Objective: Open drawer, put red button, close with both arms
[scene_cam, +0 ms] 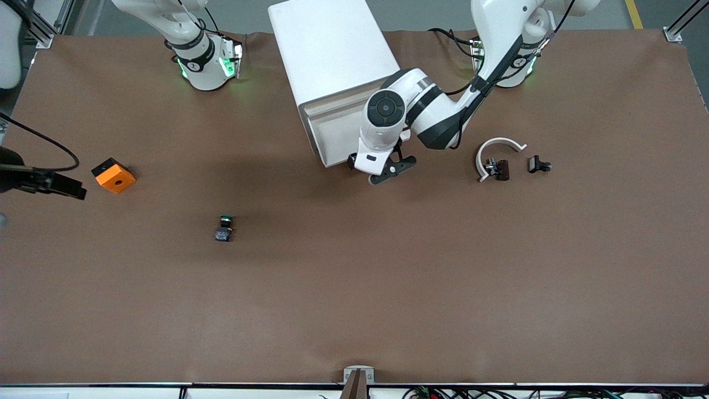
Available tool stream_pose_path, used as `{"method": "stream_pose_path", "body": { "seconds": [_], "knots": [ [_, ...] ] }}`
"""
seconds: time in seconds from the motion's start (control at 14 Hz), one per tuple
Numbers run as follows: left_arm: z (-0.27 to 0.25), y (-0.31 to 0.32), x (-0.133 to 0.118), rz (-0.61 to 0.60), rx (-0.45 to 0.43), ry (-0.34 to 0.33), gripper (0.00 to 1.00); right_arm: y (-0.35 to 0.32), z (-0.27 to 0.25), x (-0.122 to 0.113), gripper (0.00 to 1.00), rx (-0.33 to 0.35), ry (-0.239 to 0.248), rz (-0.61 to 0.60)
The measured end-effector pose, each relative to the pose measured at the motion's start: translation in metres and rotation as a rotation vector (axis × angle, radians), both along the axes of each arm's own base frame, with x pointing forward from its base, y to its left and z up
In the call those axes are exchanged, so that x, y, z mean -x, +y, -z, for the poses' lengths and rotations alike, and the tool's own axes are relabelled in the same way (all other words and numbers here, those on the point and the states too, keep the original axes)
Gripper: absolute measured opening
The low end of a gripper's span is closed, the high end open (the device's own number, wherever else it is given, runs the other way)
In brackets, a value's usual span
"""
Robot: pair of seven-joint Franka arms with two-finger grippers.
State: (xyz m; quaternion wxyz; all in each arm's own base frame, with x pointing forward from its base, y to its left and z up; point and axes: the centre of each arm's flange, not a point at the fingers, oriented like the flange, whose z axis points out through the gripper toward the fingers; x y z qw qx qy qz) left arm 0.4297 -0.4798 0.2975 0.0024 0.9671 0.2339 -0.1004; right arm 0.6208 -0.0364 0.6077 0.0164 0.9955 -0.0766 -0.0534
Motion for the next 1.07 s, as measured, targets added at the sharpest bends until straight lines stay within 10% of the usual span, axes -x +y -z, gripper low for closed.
{"method": "stream_pose_path", "body": {
  "seconds": [1.07],
  "knots": [
    [-0.005, -0.046, 0.072, -0.016, -0.030, 0.063, 1.00, -0.031, -0.040, 0.045, 1.00, -0.054, 0.025, -0.015]
  ]
}}
